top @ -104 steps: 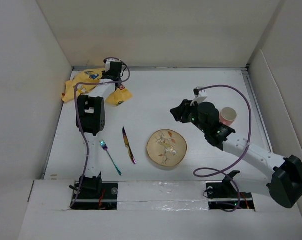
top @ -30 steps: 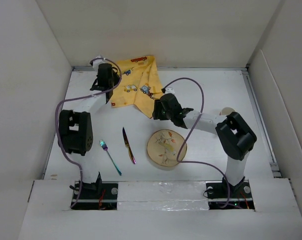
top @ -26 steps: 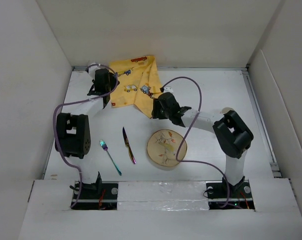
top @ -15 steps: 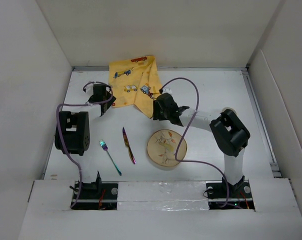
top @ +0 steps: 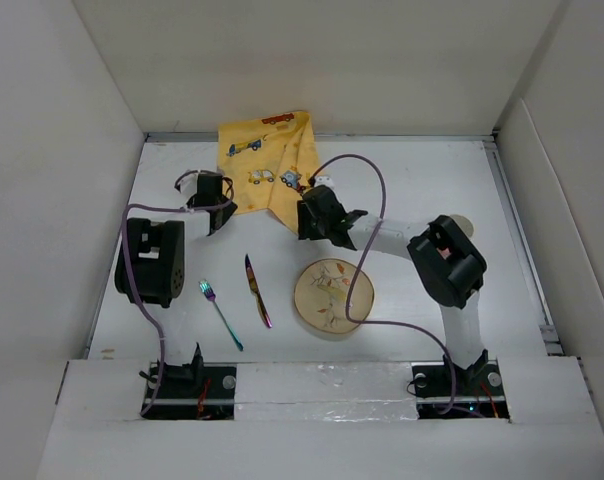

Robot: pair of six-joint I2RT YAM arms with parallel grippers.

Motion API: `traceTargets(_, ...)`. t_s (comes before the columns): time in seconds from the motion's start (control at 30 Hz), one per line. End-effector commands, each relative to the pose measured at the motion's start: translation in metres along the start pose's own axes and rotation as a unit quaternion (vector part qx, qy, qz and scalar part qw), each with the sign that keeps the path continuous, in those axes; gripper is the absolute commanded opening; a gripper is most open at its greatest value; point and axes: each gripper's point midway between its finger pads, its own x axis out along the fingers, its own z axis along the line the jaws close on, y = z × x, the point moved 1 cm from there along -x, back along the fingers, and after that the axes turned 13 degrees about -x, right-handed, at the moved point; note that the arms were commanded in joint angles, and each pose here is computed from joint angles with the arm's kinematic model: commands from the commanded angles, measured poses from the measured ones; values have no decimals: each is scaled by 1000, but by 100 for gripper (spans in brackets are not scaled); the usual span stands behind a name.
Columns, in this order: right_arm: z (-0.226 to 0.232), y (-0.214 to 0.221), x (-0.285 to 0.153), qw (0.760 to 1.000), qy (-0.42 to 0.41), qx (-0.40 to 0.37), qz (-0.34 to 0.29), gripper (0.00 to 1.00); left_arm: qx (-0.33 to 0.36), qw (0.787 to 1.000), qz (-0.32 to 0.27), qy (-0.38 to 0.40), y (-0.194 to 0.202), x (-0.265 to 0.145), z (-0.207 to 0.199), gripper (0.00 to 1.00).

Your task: Set the dinner table for one person

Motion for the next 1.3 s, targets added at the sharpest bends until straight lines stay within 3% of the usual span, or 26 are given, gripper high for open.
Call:
traceTargets(0.0, 9, -17, 6, 1000, 5, -8, -21, 56, -11, 1000, -13, 3, -8, 3, -8, 29)
traceTargets(0.43, -2, -9, 24, 995, 87, -38, 8, 56, -13, 1000, -19, 9, -9, 5, -10, 0)
traceTargets(0.77, 5, 2, 20, 990, 115, -75, 33, 51, -19, 999, -30, 27, -16, -3, -18, 0)
traceTargets(1.03, 7, 12, 20, 986, 122, -88, 68, 27, -24, 998, -39, 37, -22, -9, -25, 0)
traceTargets(1.2, 0, 18, 12, 986, 133, -76, 64, 0, -26, 997, -47, 48, -29, -18, -31, 0)
traceTargets(1.27, -2, 24, 11, 986, 135, -74, 68, 0, -28, 997, -50, 55, -31, -22, -35, 0)
